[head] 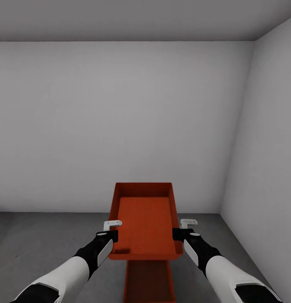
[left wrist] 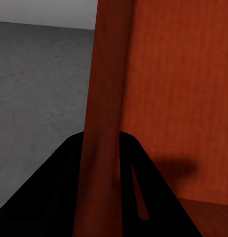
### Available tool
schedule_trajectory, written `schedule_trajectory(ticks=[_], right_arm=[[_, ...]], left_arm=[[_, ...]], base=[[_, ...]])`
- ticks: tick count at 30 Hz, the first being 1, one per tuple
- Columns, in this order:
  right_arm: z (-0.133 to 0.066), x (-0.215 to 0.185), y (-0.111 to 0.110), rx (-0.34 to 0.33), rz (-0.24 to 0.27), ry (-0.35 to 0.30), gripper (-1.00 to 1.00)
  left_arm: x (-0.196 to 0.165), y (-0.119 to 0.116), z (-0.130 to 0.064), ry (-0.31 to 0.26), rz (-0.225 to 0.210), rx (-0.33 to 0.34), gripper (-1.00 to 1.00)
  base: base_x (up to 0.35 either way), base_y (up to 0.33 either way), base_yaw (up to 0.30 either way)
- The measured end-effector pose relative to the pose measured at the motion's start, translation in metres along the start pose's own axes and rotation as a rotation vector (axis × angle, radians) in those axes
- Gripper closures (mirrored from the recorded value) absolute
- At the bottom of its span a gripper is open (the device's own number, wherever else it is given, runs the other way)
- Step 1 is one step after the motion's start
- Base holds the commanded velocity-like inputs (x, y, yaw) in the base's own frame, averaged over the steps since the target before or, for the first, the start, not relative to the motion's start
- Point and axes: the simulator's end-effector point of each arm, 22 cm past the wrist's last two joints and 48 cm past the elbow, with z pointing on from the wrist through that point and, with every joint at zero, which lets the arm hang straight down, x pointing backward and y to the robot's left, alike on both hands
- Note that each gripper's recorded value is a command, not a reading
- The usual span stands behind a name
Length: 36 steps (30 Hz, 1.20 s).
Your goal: Move the two storage containers from the living room to the garage. In the garage, place one container on the floor and stack the other container on top of it (either order is fine).
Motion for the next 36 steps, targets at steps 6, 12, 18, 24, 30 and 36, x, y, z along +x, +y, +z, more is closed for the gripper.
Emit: schedule_trajectory(ticks=[6,12,18,24,30,36], right_arm=[[-0.0005,0.0001,0.0002,0.0,-0.001,0.002,1.0],[-0.0006,0.0004,0.0002,0.0,0.0,0.002,1.0],[-0.0003,0.0008,0.0,0.0,0.0,0.003,1.0],[0.0,0.0006,0.0002,0.0,0.0,0.003,1.0],[0.0,0.0011,0.0002,0.0,0.0,0.005,1.0],[0.0018,0.0054,-0.0001,0.001,0.0,0.016,1.0]], left_arm=[[0.0003,0.0003,-0.0004,0.002,0.0,0.0,1.0],[0.0005,0.0002,-0.0005,0.002,0.0,0.0,1.0],[0.0008,0.0001,-0.0003,0.003,0.0,0.0,1.0],[0.0007,0.0003,0.0001,0.003,0.0,0.0,1.0],[0.001,0.0003,0.0001,0.005,0.001,0.0,1.0],[0.0052,0.0003,0.002,0.016,0.002,-0.001,1.0]], base=[[0.047,0.0,0.0],[0.27,0.0,0.0],[0.269,0.0,0.0],[0.035,0.0,0.0],[0.003,0.0,0.0],[0.0,0.0,0.0]])
